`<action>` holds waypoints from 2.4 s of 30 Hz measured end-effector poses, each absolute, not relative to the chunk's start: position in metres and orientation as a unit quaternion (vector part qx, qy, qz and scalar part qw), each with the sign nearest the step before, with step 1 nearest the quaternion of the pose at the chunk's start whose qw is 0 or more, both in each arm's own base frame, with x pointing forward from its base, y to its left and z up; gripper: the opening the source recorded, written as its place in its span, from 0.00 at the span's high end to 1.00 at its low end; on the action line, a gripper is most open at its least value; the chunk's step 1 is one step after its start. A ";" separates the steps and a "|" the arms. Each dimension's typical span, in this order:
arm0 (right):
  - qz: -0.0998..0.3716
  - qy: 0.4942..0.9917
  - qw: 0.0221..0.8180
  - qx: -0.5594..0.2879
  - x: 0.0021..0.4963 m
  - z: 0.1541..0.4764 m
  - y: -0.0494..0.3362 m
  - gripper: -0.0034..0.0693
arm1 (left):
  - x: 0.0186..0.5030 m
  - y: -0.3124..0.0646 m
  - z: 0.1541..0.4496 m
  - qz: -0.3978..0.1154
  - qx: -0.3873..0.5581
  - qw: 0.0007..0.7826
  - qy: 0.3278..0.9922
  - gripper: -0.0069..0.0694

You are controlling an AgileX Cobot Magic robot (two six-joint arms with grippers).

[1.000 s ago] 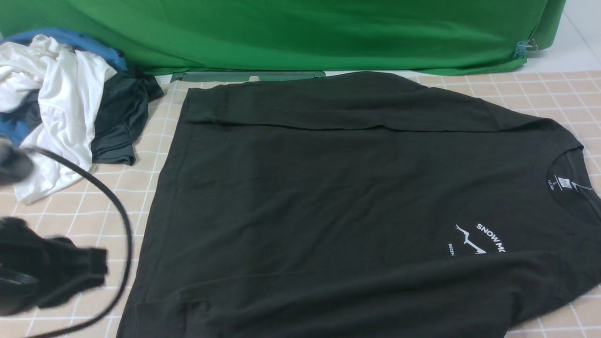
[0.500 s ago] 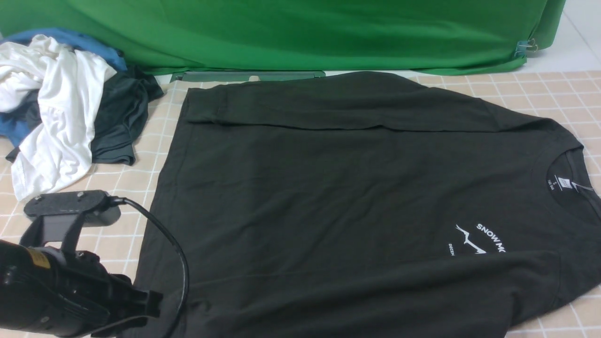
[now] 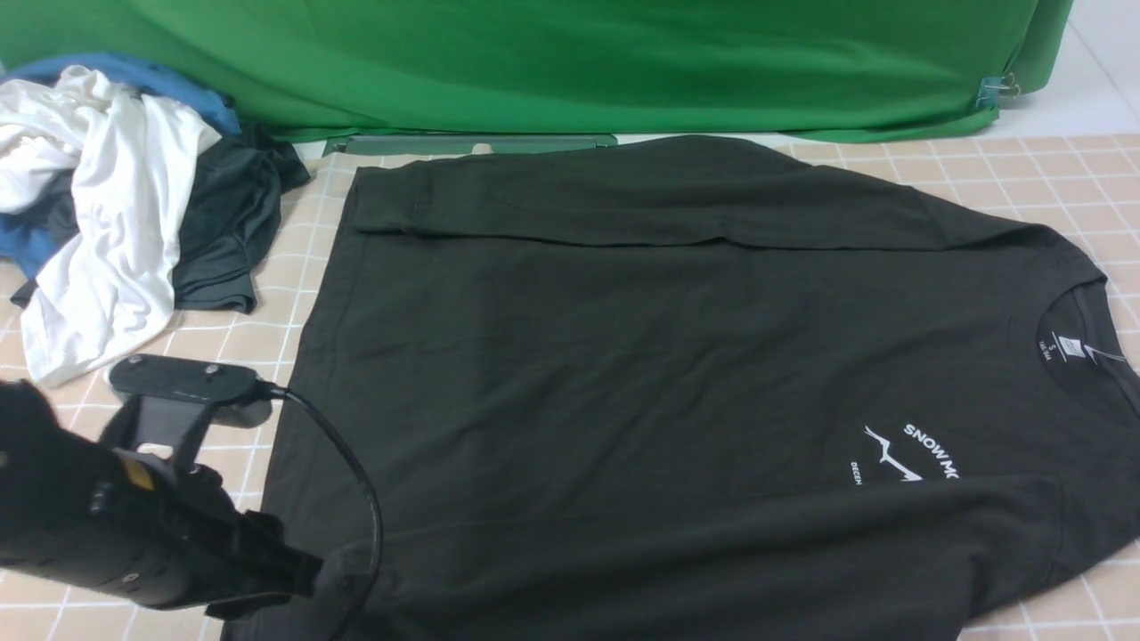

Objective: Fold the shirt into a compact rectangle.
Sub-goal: 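Grasp the left edge of the dark T-shirt lying flat on the table, then fold the left side of the black T-shirt inward over its body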

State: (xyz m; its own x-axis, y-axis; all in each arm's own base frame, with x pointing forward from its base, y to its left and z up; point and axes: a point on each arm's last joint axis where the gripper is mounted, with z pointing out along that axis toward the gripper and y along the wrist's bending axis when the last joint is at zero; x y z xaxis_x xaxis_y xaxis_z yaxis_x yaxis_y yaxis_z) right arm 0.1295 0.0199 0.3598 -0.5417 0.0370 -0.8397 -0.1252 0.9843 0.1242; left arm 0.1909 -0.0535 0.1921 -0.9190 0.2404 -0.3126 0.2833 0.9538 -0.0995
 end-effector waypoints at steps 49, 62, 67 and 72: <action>0.086 0.872 0.481 -0.025 0.130 0.361 0.020 0.85 | 0.260 -0.082 0.292 0.010 0.194 0.199 0.960 0.86; 0.087 0.872 0.481 -0.024 0.130 0.361 0.020 0.83 | 0.327 -0.094 0.261 0.072 0.203 0.207 0.954 0.86; 0.087 0.872 0.480 -0.024 0.130 0.361 0.020 0.83 | 0.348 -0.096 0.241 0.100 0.205 0.198 0.953 0.86; 0.088 0.873 0.480 -0.024 0.130 0.361 0.020 0.83 | 0.359 -0.099 0.227 0.105 0.204 0.201 0.952 0.86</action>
